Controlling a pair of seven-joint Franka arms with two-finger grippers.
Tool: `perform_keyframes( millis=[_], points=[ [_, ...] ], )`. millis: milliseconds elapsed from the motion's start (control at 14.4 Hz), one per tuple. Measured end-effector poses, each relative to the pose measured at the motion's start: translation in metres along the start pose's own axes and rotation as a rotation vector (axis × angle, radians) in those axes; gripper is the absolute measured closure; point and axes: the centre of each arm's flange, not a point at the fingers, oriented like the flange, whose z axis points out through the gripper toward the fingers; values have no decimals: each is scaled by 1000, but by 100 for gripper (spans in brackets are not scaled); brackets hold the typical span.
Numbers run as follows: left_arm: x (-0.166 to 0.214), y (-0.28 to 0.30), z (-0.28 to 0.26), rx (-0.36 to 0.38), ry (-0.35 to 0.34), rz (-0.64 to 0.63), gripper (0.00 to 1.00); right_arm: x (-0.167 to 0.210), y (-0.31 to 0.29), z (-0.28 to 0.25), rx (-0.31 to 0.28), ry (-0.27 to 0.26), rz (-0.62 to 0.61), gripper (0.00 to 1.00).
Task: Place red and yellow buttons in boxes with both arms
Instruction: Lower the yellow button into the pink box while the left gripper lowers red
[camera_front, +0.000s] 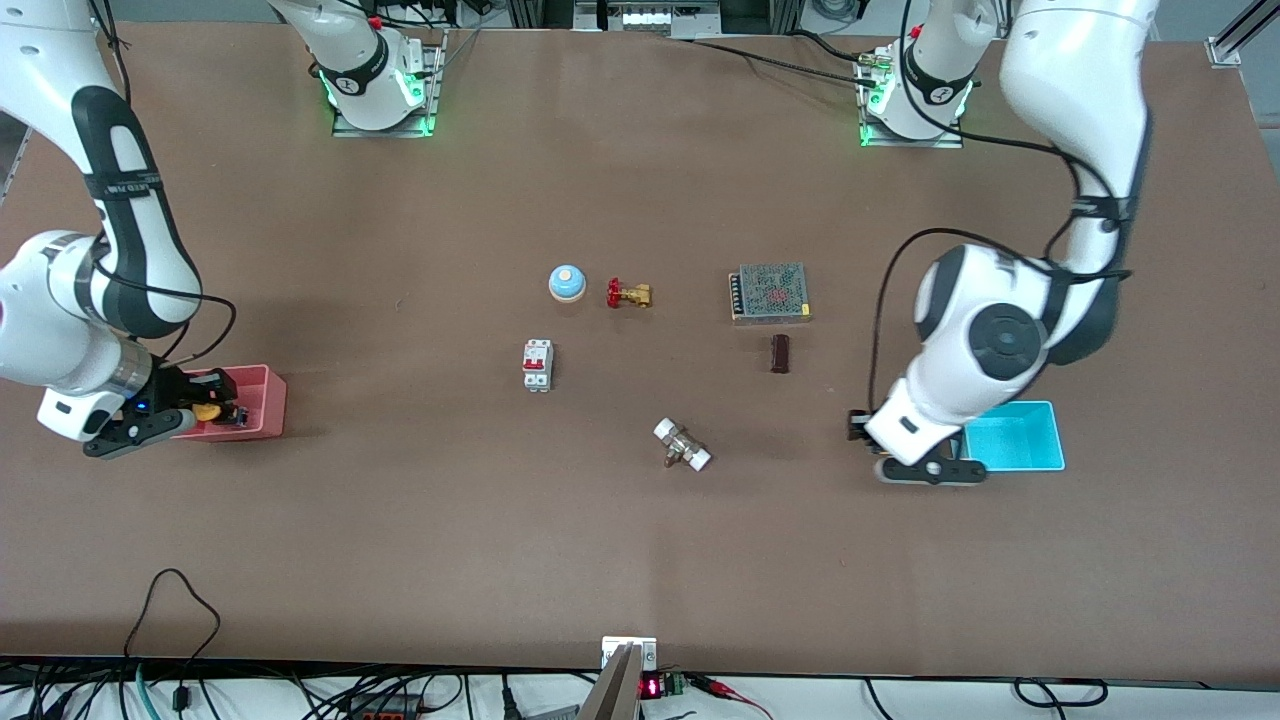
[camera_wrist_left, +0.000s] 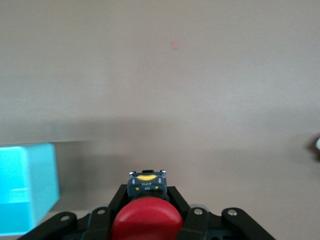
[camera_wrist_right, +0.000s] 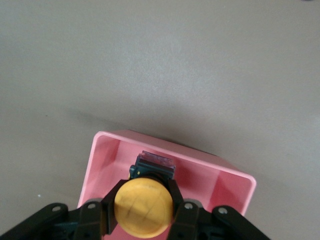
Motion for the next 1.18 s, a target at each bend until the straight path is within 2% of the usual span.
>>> perform_keyframes(
  millis=[485, 693, 970, 1109, 1178],
  points=[
    [3, -125, -4, 18, -71, -33, 63, -6, 3, 25, 18, -29, 9, 62],
    [1, -170, 11, 73, -97, -27, 63, -8, 6, 26, 18, -30, 13, 62],
    [-4, -194, 41, 82, -127, -17, 63, -8, 6, 27, 18, -29, 13, 62],
    [-9, -193, 56, 78, -124, -11, 63, -8, 7, 29, 17, -28, 13, 51],
    [-12, -191, 63, 76, -116, -7, 63, -8, 7, 31, 17, -28, 13, 50]
  ],
)
